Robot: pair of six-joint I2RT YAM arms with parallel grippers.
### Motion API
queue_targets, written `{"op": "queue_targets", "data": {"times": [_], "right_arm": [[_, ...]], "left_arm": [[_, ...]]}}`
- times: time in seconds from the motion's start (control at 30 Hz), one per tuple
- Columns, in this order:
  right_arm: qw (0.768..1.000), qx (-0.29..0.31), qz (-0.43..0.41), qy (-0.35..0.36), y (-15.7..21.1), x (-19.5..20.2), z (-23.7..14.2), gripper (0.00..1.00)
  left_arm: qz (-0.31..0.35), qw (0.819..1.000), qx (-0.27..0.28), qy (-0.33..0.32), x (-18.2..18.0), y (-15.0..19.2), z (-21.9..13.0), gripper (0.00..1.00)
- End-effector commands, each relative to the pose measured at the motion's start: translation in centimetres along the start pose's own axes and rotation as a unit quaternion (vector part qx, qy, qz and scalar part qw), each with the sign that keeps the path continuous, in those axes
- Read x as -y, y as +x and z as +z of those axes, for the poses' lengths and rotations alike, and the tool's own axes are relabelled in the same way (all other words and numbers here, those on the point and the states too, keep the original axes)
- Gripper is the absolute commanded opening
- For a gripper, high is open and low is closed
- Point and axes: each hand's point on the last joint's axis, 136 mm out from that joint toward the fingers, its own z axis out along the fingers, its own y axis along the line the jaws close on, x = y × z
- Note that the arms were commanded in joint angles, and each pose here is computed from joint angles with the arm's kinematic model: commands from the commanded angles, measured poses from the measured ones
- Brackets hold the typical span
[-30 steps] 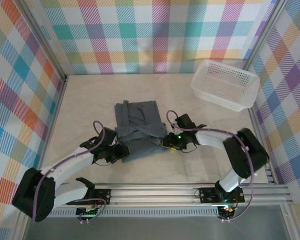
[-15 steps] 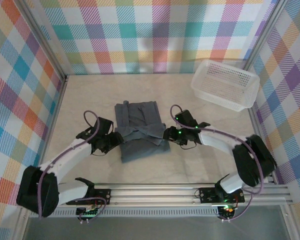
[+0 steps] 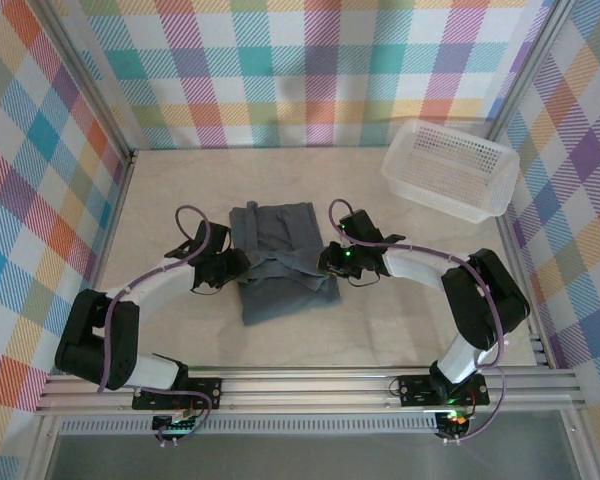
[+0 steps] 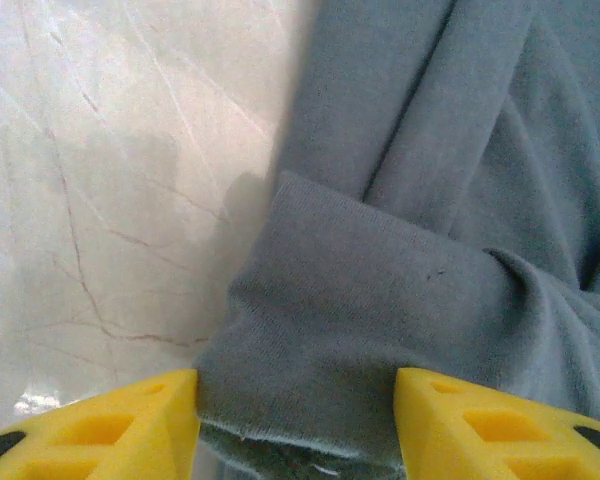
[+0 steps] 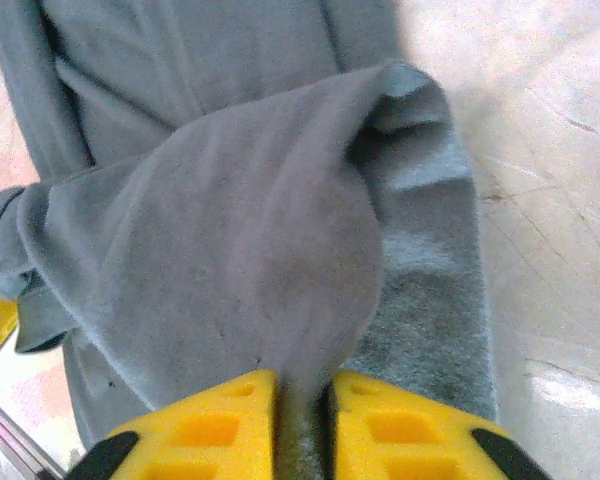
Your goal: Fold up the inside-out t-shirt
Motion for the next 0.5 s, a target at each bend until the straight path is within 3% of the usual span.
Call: {"op": "queue_targets", "data": {"times": [0.0, 0.13, 0.47], "right_arm": [[1.000, -0.002, -0.003, -0.025, -0.4, -1.6, 0.0, 0.10], [1.000, 0.004, -0.007, -0.018, -0.6, -1.6, -0.3, 0.02], [1.000, 0.005, -0.006, -0.015, -0.9, -1.9, -0.5, 0.01]], "left_arm": [[0.003, 1.000, 0.000, 0.016, 0.5, -0.3, 0.0, 0.58], [0.008, 1.000, -0.007, -0.009, -1.3, 0.6, -0.4, 0.62], [0.009, 1.000, -0.002, 0.010, -0.3, -0.1, 0.3, 0.64]]}}
